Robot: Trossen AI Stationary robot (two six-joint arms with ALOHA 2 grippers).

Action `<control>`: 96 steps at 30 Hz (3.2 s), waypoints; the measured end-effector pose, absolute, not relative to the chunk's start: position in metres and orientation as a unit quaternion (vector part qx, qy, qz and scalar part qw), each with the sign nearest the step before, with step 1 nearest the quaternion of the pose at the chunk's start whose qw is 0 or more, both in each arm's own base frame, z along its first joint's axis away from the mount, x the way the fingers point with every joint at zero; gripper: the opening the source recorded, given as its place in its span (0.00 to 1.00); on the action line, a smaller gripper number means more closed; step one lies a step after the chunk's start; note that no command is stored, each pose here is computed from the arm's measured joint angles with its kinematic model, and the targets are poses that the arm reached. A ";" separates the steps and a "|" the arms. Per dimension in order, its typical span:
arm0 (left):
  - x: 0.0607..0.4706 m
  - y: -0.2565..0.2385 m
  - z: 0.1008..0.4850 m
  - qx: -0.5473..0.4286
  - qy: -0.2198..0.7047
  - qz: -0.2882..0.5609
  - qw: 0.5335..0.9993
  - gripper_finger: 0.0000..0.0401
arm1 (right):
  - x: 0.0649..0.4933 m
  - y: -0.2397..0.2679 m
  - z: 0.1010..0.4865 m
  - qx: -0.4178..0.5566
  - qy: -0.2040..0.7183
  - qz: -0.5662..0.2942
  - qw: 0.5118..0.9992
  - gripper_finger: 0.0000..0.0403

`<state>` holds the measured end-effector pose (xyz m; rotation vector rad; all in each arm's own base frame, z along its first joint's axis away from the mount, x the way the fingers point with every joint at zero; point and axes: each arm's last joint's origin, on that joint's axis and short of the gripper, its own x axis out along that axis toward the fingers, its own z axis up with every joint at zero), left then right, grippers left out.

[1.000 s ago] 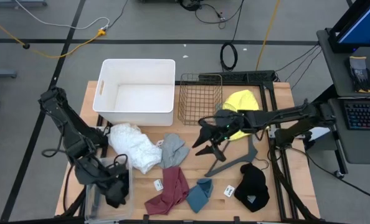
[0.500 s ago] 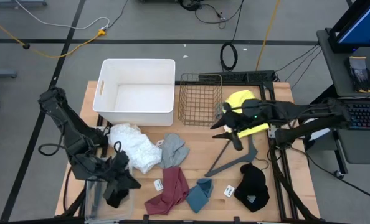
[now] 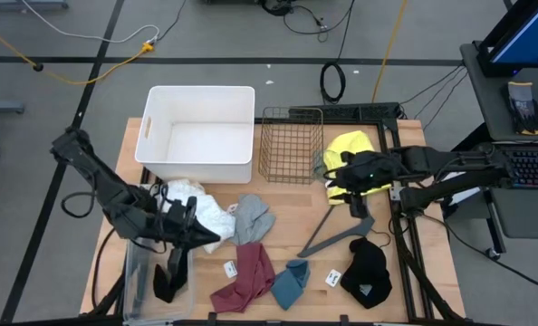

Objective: Pick & Place Cloths
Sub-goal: Put the gray sock into the transparent bin

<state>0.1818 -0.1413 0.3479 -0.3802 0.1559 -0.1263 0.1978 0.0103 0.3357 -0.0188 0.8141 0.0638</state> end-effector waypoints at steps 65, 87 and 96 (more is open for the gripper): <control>0.179 -0.130 0.355 -0.201 0.061 -0.048 0.977 0.03 | 0.195 -0.014 0.185 -0.053 0.400 -0.180 0.897 0.38; 0.179 -0.130 0.355 -0.215 0.060 -0.048 0.974 0.03 | 0.201 -0.038 0.171 -0.022 0.416 -0.185 0.890 0.38; 0.179 -0.130 0.356 -0.214 0.059 -0.048 0.974 0.02 | 0.205 -0.040 0.162 -0.043 0.436 -0.175 0.882 0.38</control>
